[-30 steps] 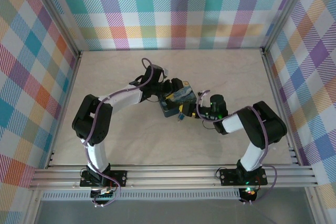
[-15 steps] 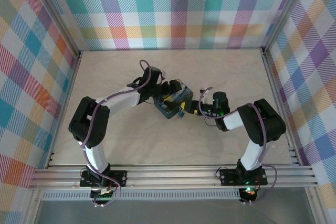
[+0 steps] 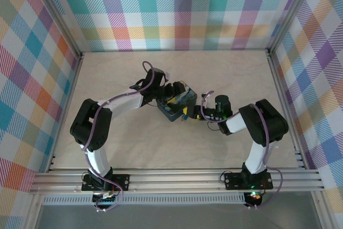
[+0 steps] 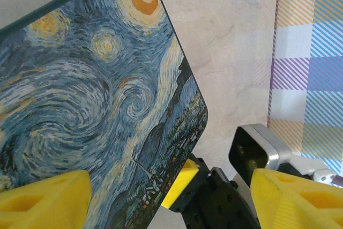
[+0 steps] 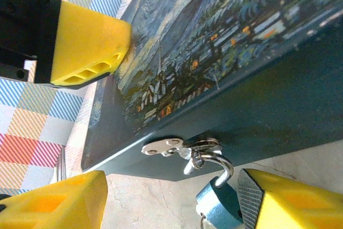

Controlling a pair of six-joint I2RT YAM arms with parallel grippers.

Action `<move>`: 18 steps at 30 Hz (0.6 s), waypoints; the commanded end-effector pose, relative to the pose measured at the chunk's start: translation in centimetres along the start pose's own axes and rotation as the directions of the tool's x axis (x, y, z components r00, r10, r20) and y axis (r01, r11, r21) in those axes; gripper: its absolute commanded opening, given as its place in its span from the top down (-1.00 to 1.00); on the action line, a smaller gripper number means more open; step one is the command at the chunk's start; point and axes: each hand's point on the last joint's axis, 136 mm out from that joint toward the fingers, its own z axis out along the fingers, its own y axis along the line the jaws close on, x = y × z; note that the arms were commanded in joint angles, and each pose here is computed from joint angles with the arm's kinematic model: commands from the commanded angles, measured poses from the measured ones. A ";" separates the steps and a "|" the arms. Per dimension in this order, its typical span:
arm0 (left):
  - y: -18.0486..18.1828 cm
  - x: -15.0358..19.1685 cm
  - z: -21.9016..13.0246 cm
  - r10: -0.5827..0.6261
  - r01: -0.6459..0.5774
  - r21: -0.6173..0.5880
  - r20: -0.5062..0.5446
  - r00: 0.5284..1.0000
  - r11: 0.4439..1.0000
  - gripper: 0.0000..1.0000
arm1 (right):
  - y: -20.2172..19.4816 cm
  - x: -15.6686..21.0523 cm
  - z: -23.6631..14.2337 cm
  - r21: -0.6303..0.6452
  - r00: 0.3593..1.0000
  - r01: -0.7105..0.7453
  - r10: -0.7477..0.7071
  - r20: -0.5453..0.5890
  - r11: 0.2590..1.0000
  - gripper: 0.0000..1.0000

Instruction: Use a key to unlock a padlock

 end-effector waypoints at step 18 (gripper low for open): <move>4.2 1.7 0.6 -0.083 0.075 -0.136 -0.053 0.995 0.988 -0.57 | 1.1 0.7 0.9 -0.079 0.999 0.024 -0.026 -0.023 0.997 -0.07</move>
